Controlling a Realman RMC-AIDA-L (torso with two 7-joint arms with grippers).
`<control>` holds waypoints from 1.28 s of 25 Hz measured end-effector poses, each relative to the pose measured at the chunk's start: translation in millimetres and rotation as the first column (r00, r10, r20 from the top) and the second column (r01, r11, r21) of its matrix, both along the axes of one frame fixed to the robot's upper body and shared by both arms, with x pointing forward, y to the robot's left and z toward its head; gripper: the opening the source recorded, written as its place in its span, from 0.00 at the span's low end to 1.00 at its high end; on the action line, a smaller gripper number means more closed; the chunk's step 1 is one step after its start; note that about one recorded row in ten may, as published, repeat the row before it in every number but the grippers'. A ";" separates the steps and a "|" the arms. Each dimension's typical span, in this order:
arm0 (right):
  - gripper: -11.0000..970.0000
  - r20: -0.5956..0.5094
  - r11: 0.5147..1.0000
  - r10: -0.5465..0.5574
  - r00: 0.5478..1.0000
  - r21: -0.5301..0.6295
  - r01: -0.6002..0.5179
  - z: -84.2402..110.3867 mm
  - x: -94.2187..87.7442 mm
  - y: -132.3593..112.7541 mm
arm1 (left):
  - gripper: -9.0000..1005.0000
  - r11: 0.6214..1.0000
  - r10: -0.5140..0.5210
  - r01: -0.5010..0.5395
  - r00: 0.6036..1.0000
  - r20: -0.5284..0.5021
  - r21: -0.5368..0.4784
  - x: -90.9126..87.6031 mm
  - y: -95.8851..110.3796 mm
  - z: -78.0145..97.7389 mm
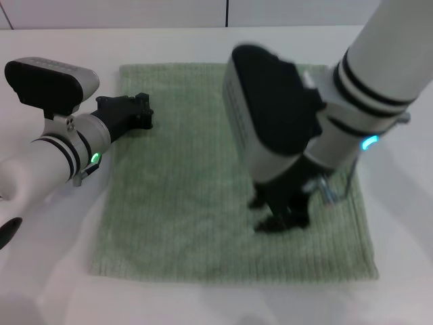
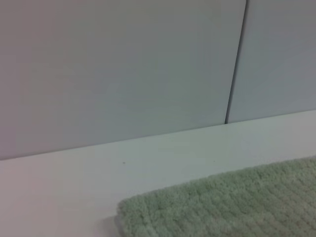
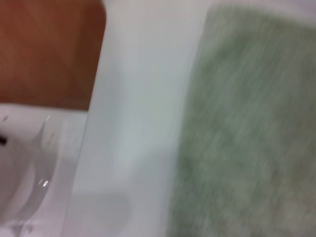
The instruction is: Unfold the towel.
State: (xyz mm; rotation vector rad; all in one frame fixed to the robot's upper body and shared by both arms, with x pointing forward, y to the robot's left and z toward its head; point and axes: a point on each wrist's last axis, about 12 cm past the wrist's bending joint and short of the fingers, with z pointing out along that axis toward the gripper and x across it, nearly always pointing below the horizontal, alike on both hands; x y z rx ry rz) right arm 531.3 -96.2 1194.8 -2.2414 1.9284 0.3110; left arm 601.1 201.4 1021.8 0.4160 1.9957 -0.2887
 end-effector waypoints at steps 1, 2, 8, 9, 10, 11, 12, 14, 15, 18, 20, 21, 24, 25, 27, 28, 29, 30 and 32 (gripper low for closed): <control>0.26 0.060 0.996 -0.020 0.998 0.085 0.015 9.0 5.6 0.3 | 0.02 1.000 0.000 0.000 1.000 0.000 0.000 0.1 -0.1 0.1; 0.27 0.060 0.996 -0.020 0.998 0.085 0.015 9.0 5.6 0.3 | 0.02 1.000 -0.001 0.001 1.000 0.001 0.000 0.3 -0.4 0.4; 0.32 0.282 0.937 -0.254 0.925 0.309 0.163 18.1 40.4 -8.6 | 0.02 1.000 -0.003 0.003 1.000 0.003 -0.001 0.7 -1.1 0.9; 0.32 0.315 0.921 -0.296 0.902 0.344 0.182 19.3 44.1 -10.5 | 0.02 1.000 -0.003 0.003 1.000 0.003 -0.001 0.8 -1.1 1.0; 0.32 0.353 0.899 -0.349 0.868 0.388 0.204 21.1 48.2 -12.4 | 0.02 1.000 -0.003 0.003 1.000 0.003 -0.001 0.7 -1.2 1.0; 0.32 0.415 0.850 -0.444 0.794 0.475 0.227 25.6 54.3 -16.4 | 0.02 1.000 -0.002 0.002 1.000 0.002 -0.002 0.5 -0.9 0.8; 0.32 0.415 0.850 -0.444 0.794 0.475 0.227 25.6 54.3 -16.4 | 0.02 1.000 -0.002 0.002 1.000 0.002 -0.002 0.5 -0.9 0.8; 0.32 0.453 0.803 -0.515 0.728 0.551 0.225 29.8 57.3 -19.6 | 0.02 1.000 -0.002 0.002 1.000 0.003 -0.004 0.1 -0.6 0.6; 0.32 0.463 0.780 -0.544 0.699 0.586 0.218 31.0 58.0 -21.8 | 0.02 1.000 0.001 -0.001 1.000 0.004 -0.007 0.0 -0.1 0.6; 0.32 0.478 0.707 -0.623 0.619 0.683 0.184 33.1 58.0 -28.4 | 0.02 1.000 0.014 -0.014 1.000 0.008 -0.018 0.3 1.9 1.1; 0.32 0.485 0.675 -0.651 0.584 0.722 0.153 32.0 55.9 -29.2 | 0.02 0.995 0.048 -0.043 0.998 0.051 -0.085 -3.7 10.6 3.2; 0.32 0.496 0.667 -0.656 0.569 0.734 0.129 29.7 54.4 -27.5 | 0.03 0.993 0.059 -0.051 0.996 0.070 -0.111 -6.1 14.1 4.0; 0.34 0.509 0.670 -0.651 0.563 0.734 0.112 27.7 54.1 -24.4 | 0.03 0.980 0.089 -0.061 0.986 0.139 -0.192 -14.9 23.6 8.3; 0.35 0.512 0.668 -0.652 0.559 0.736 0.105 27.8 54.4 -23.0 | 0.05 0.975 0.098 -0.063 0.983 0.158 -0.214 -17.8 26.3 9.8; 0.37 0.517 0.656 -0.661 0.544 0.750 0.084 29.0 55.1 -20.5 | 0.11 0.969 0.109 -0.062 0.977 0.183 -0.241 -21.2 29.3 12.1; 0.38 0.520 0.643 -0.672 0.527 0.763 0.068 28.9 55.4 -19.9 | 0.14 0.969 0.109 -0.062 0.977 0.183 -0.241 -21.2 29.3 12.1; 0.39 0.521 0.628 -0.686 0.509 0.776 0.053 28.2 55.9 -20.4 | 0.17 0.959 0.122 -0.052 0.963 0.240 -0.280 -30.2 37.3 15.1; 0.40 0.521 0.607 -0.706 0.480 0.794 0.030 27.4 56.4 -21.5 | 0.20 0.959 0.122 -0.052 0.963 0.240 -0.280 -30.2 37.3 15.1; 0.47 0.516 0.559 -0.749 0.416 0.829 -0.023 23.2 56.5 -24.1 | 0.26 0.955 0.125 -0.040 0.954 0.274 -0.295 -34.2 40.3 17.2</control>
